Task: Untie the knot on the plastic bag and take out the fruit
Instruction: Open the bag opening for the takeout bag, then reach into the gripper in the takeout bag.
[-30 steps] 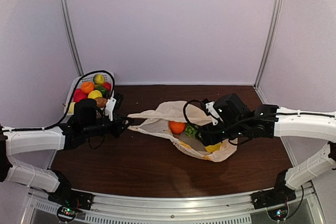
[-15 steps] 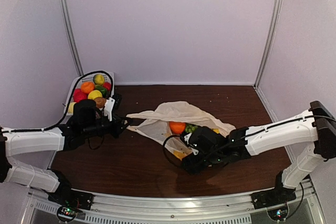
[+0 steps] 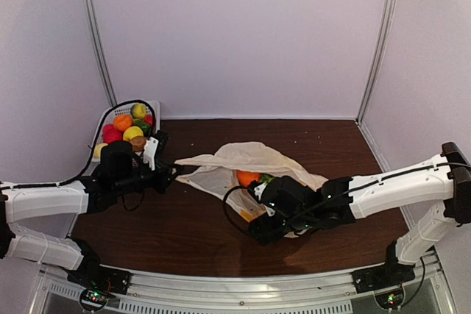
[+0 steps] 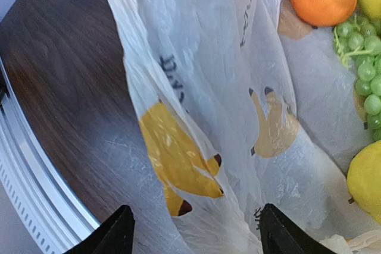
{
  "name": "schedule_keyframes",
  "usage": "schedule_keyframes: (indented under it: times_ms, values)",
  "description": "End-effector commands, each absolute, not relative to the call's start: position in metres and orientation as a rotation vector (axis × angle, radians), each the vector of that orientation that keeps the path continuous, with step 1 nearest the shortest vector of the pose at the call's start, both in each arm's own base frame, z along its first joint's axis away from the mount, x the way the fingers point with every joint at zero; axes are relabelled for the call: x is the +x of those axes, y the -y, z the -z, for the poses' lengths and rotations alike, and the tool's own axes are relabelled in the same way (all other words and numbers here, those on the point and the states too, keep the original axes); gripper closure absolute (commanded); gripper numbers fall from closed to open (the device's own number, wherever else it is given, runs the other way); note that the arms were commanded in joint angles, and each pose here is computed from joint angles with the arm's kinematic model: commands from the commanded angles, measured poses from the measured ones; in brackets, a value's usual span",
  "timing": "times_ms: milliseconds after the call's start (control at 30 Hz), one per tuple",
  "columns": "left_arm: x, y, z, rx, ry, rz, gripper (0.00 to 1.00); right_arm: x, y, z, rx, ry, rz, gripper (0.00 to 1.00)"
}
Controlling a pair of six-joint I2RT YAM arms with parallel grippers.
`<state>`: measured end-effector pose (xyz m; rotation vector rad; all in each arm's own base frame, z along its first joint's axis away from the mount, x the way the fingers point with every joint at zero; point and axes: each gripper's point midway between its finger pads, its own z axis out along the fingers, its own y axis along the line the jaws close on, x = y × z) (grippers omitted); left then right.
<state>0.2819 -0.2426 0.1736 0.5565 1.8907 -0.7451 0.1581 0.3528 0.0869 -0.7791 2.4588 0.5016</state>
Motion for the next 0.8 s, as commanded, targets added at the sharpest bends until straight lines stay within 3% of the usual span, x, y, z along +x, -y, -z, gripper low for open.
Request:
schedule_keyframes:
  times_ms: [0,267,500,767]
  values:
    - [0.281,0.237,-0.174,0.538,-1.879,0.732,1.0,0.176,-0.346,-0.129,-0.738,-2.363,-0.443,0.25]
    - [0.277,0.238,-0.175,0.553,-1.871,0.754,1.0,0.215,-0.346,-0.163,-0.574,-2.262,-0.451,0.27]
    - [0.275,0.244,-0.181,0.566,-1.863,0.793,1.0,0.245,-0.362,-0.154,-0.524,-2.203,-0.388,0.43]
    - [0.282,0.245,-0.189,0.533,-1.896,0.793,1.0,0.243,-0.385,-0.133,-0.688,-2.158,-0.411,0.48]
